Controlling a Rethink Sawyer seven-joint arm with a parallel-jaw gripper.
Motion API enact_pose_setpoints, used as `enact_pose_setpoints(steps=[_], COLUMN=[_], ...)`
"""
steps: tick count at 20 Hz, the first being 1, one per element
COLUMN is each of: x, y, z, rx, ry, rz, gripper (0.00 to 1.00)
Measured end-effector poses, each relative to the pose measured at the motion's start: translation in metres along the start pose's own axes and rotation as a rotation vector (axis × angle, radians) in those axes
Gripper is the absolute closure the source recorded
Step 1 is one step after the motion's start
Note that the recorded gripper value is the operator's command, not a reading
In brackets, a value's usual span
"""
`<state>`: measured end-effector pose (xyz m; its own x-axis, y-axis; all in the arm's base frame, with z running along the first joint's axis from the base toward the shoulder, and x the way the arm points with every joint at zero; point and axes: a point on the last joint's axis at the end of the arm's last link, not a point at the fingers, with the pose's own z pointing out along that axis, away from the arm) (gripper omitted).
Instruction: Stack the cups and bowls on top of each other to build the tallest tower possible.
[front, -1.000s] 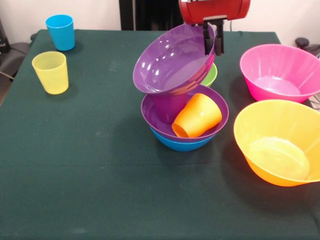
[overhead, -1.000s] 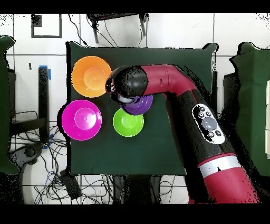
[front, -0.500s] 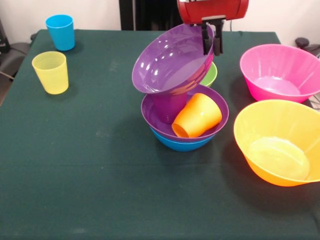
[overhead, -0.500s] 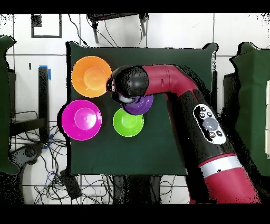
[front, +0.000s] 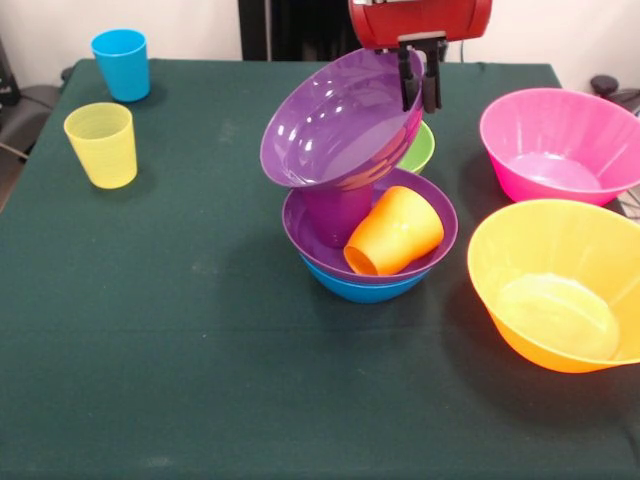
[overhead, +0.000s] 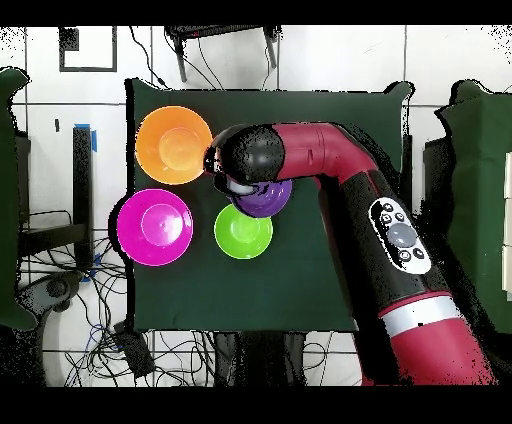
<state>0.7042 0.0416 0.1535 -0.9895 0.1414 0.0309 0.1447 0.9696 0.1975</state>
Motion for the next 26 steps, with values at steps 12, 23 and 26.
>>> enact_pose_setpoints(steps=[12,23,26], x=[0.0,0.0002,0.0003], y=[-0.0001,-0.0004,-0.0006], z=[-0.0001,0.0004,0.0006], rx=[0.0,0.002,0.003], ry=[0.0,0.0,-0.001], rz=[0.0,-0.002,-0.003], gripper=[1.0,0.0,0.0])
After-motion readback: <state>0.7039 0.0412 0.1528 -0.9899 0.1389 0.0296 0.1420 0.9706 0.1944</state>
